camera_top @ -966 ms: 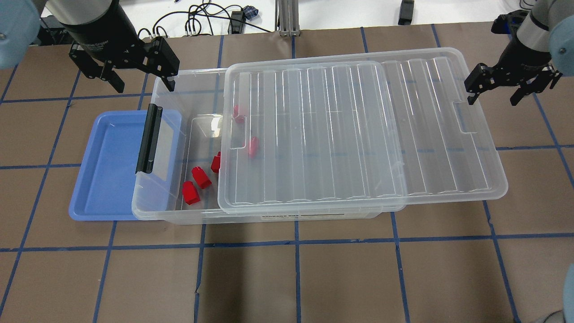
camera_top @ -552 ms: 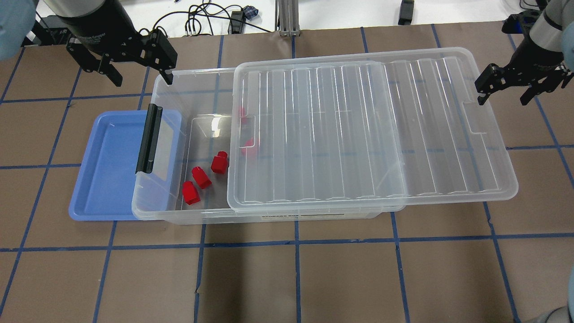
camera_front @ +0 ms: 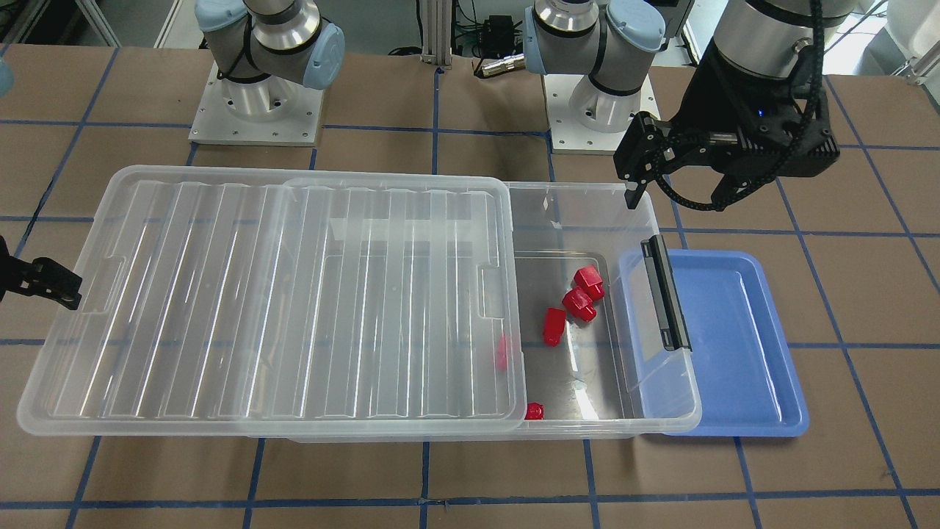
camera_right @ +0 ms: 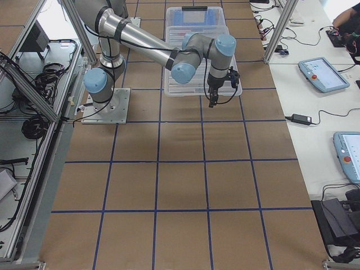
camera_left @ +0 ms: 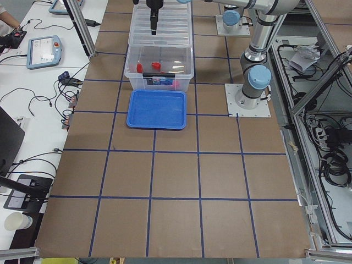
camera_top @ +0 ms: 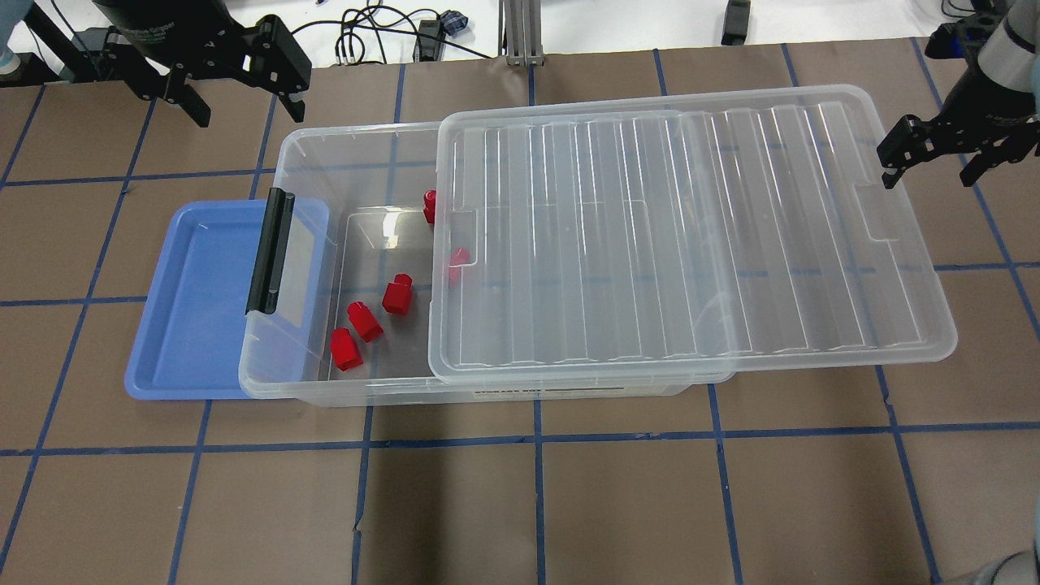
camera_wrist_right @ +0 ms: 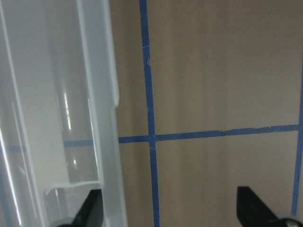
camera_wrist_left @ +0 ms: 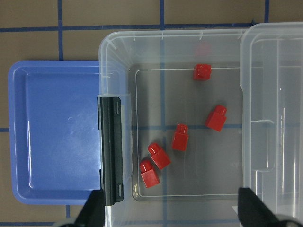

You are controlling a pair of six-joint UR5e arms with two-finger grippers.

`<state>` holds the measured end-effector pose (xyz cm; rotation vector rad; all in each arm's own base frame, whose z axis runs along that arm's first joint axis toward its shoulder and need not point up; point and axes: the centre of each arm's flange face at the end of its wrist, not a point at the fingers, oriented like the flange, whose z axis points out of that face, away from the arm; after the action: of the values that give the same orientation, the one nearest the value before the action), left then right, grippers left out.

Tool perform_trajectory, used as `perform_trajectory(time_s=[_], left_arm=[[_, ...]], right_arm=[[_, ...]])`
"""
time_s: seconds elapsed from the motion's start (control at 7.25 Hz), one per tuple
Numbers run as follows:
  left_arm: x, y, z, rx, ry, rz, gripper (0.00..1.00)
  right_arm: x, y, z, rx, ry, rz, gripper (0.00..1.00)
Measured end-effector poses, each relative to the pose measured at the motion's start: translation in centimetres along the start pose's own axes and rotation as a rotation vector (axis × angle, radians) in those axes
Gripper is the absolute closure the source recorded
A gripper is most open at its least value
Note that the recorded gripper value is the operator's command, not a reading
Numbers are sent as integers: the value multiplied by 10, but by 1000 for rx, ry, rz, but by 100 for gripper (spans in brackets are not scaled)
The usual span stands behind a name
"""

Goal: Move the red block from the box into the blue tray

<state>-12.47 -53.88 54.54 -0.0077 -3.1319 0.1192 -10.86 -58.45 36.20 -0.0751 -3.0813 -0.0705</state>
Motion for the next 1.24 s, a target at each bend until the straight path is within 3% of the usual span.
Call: perform_trajectory(time_s=[0.28,0.55,0.97,1.24], left_arm=[[2,-6,28,-32,4,-4,0],[2,-12,90,-72,4,-8,0],[17,-3,165,-87,1,-65,0],[35,10,208,-84,1,-18,0]], right_arm=[[1,1,-1,-2,8,0,0],[-1,4,-12,13,12,5,0],[-13,25,-78,35,10,15,0],[-41,48,-125,31,5,52,0]])
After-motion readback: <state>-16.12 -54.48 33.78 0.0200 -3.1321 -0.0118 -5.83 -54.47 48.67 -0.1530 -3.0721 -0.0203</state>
